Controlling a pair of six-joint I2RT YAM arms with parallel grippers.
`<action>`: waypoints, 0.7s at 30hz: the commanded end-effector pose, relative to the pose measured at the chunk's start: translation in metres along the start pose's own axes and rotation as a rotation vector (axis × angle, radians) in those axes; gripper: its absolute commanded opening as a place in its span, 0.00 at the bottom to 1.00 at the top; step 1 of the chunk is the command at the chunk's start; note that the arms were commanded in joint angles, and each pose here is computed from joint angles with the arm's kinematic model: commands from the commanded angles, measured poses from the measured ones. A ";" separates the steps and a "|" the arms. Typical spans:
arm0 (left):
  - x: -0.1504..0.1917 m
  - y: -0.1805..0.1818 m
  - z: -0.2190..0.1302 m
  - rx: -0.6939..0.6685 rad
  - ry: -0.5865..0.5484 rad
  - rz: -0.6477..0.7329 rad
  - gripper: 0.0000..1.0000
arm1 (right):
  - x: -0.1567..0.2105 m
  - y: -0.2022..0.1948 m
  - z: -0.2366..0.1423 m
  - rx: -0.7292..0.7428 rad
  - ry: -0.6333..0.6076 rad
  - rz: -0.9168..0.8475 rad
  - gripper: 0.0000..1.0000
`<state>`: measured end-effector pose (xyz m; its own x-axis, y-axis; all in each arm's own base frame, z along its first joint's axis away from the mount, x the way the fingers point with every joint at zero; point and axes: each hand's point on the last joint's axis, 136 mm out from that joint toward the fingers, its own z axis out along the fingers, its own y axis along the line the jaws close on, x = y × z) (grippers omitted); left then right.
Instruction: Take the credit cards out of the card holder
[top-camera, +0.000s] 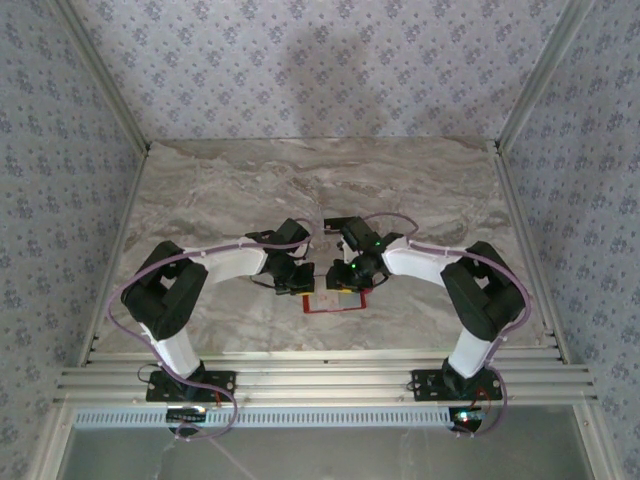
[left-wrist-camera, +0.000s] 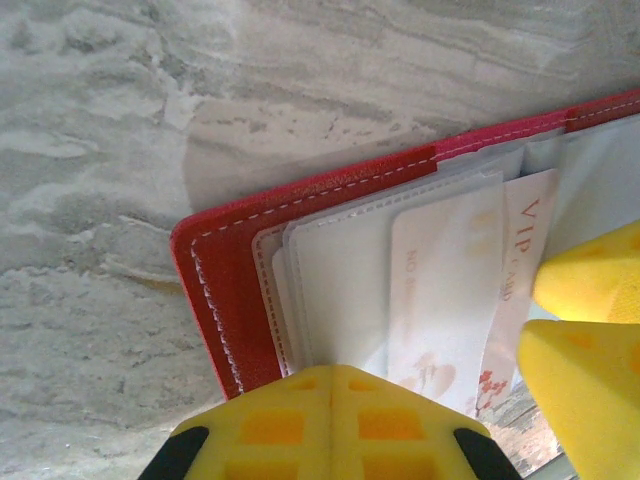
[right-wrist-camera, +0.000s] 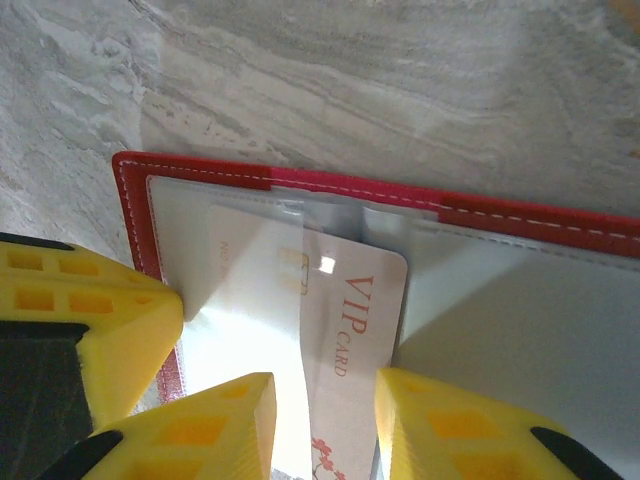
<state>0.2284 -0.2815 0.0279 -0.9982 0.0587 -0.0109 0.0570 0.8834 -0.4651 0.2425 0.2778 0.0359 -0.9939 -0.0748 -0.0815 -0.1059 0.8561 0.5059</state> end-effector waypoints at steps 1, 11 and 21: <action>0.006 0.001 -0.002 -0.014 0.010 0.023 0.03 | 0.001 -0.006 -0.011 0.040 -0.015 -0.007 0.33; -0.001 -0.016 -0.014 0.014 -0.018 0.053 0.03 | 0.003 -0.007 -0.009 0.025 -0.009 -0.004 0.33; 0.001 -0.026 -0.004 0.022 0.010 0.080 0.03 | 0.006 -0.012 -0.004 0.006 0.004 0.016 0.33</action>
<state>0.2269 -0.2985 0.0424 -0.9931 0.1092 -0.0426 0.1162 0.8689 -0.4811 0.2397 0.2655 0.0311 -0.9962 -0.0544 -0.0676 -0.0807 0.8671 0.4916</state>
